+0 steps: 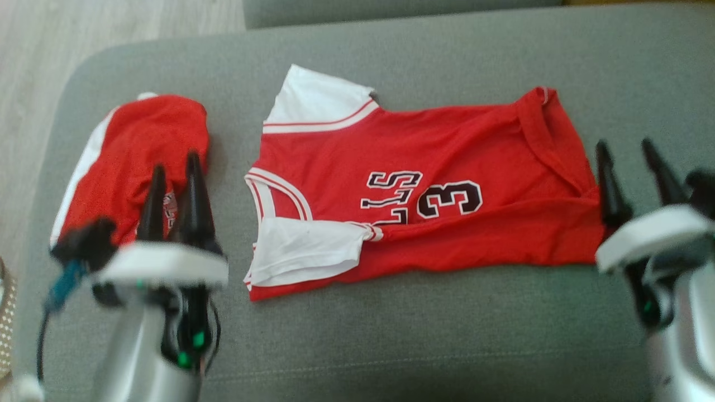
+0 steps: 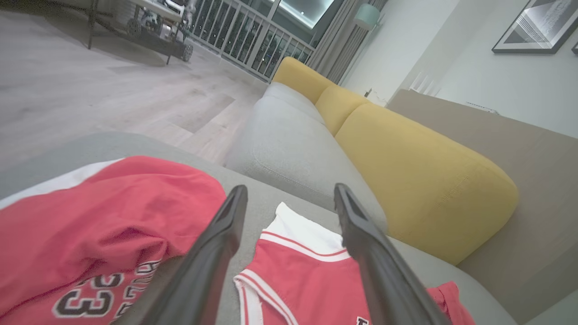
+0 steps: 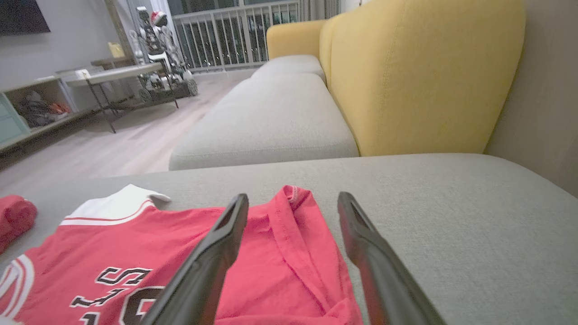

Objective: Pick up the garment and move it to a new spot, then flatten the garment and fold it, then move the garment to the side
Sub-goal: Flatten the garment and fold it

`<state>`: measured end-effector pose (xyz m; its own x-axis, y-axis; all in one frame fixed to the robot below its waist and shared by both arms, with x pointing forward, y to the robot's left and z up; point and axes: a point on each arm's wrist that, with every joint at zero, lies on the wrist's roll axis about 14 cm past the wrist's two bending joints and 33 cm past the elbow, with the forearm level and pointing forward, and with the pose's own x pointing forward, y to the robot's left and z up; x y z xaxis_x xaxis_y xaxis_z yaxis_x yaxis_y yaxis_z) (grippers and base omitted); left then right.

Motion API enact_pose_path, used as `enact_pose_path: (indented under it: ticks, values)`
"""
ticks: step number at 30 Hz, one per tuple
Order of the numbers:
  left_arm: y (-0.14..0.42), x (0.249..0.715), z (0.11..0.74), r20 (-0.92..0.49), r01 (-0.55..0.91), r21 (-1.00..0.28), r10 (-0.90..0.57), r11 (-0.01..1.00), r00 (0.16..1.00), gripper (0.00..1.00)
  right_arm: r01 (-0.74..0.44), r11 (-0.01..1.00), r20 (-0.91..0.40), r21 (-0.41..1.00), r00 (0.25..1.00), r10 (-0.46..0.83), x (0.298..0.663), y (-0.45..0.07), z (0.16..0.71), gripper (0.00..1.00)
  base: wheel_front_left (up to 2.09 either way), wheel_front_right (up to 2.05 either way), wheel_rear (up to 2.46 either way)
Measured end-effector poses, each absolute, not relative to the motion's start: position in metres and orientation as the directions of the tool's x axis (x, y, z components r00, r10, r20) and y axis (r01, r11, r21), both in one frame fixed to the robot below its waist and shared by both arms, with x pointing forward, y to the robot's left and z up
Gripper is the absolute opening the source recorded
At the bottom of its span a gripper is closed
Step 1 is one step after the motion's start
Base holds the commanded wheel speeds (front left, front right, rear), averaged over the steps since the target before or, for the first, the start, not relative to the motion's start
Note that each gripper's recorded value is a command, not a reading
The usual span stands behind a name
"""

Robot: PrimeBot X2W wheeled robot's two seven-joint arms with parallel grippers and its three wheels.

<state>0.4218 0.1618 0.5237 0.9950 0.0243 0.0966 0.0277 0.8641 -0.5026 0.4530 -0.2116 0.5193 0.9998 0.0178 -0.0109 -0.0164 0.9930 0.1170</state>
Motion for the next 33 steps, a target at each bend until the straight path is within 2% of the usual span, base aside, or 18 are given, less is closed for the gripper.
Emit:
enact_pose_path:
  ticks: [1, 5, 11, 15, 23, 33]
  values:
    - [0.162, 0.422, 0.524, 0.097, 0.028, -0.503, 0.024, 0.864, 0.995, 1.00, -0.016, 0.993, -0.011, 0.117, 1.000, 0.018, 0.453, -0.212, 0.519, 1.00, 0.00, 0.00, 0.00]
    - [0.168, 0.378, 0.506, 0.062, -0.008, -0.426, 0.038, 0.905, 0.997, 1.00, 0.004, 0.986, 0.052, 0.166, 0.999, -0.013, 0.415, -0.204, 0.517, 1.00, 0.00, 0.00, 0.00]
    - [0.159, 0.352, 0.482, -0.021, -0.038, -0.435, 0.032, 0.900, 0.999, 1.00, 0.042, 0.983, 0.017, 0.179, 0.999, -0.045, 0.391, -0.211, 0.499, 1.00, 0.00, 0.00, 0.00]
    - [0.149, 0.353, 0.477, -0.033, -0.011, -0.402, -0.003, 0.915, 0.999, 1.00, 0.045, 0.977, 0.017, 0.209, 0.999, -0.050, 0.390, -0.211, 0.496, 1.00, 0.00, 0.00, 0.00]
    - [0.125, 0.348, 0.408, -0.269, -0.037, -0.335, -0.058, 0.942, 0.961, 1.00, 0.062, 0.976, -0.001, 0.211, 0.998, -0.063, 0.393, -0.215, 0.489, 1.00, 0.00, 0.00, 0.00]
    - [0.117, 0.364, 0.368, -0.411, -0.076, -0.312, -0.062, 0.947, 0.910, 1.00, 0.101, 0.973, -0.028, 0.209, 0.995, -0.098, 0.395, -0.227, 0.479, 1.00, 0.00, 0.00, 0.00]
